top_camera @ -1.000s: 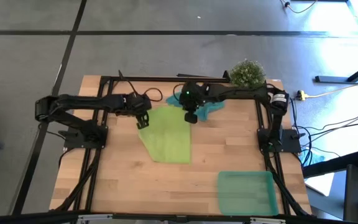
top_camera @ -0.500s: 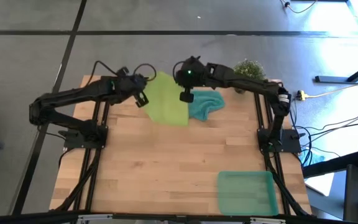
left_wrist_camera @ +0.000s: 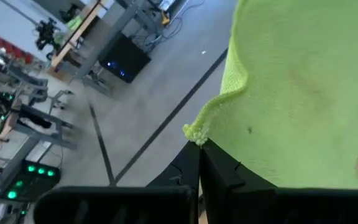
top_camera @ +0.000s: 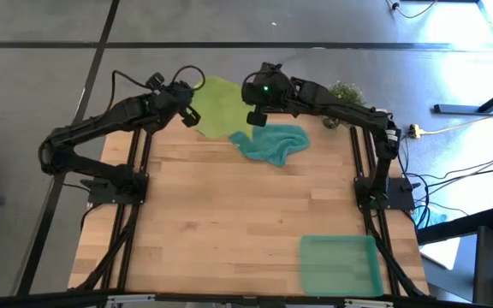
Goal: Roll microfiber towels into tight, uniform cylinder then place into a basket
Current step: Fold the green microfiber cloth
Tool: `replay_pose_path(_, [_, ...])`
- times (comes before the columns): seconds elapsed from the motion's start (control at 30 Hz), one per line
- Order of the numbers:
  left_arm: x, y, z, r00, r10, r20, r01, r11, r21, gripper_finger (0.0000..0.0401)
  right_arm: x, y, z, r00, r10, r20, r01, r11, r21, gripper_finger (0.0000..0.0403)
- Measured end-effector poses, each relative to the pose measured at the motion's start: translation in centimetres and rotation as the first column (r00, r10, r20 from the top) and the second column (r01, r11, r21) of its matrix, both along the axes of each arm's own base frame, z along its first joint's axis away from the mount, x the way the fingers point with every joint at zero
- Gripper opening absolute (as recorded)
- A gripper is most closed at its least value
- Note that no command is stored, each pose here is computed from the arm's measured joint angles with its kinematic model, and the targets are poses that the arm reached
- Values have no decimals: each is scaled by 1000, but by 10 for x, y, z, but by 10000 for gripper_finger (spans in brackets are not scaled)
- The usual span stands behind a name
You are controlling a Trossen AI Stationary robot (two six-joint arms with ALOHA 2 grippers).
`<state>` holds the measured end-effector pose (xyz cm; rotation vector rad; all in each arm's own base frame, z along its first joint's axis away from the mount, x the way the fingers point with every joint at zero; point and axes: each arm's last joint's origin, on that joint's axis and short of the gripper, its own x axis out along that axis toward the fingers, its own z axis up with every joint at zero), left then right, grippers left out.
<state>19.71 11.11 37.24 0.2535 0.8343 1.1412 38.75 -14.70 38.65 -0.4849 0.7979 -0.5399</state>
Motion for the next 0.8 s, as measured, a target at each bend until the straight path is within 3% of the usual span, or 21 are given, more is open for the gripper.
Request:
replay_pose_path(0.13, [-6,11,0,999,44,12,-43,999,-12,0,-1,-5,0,998,51,21,-52,998,44,4])
replay_pose_path(0.23, [-6,12,-3,996,-85,-17,83,992,-99,0,-2,-7,0,997,66,32,-67,996,57,4])
replay_pose_path(0.37, [-8,18,-1,999,23,42,-20,998,-53,0,-2,-7,0,996,84,30,-86,994,69,4])
replay_pose_path(0.43, [-8,16,-3,996,-91,7,91,989,-118,0,-2,-6,0,995,91,32,-93,993,73,4])
replay_pose_path(0.5, [-6,14,-8,976,-217,25,217,952,-217,0,-2,-6,0,995,92,32,-94,993,73,4])
replay_pose_path(0.63, [-9,17,-5,998,-64,28,68,988,-136,0,-2,-6,0,995,92,32,-94,993,73,4])
replay_pose_path(0.73, [-7,14,-8,981,-188,35,191,956,-223,0,-2,-6,0,995,92,34,-94,993,72,4])
replay_pose_path(0.8, [-7,15,-7,987,-154,39,158,967,-199,0,-2,-6,0,995,92,34,-94,993,72,4])
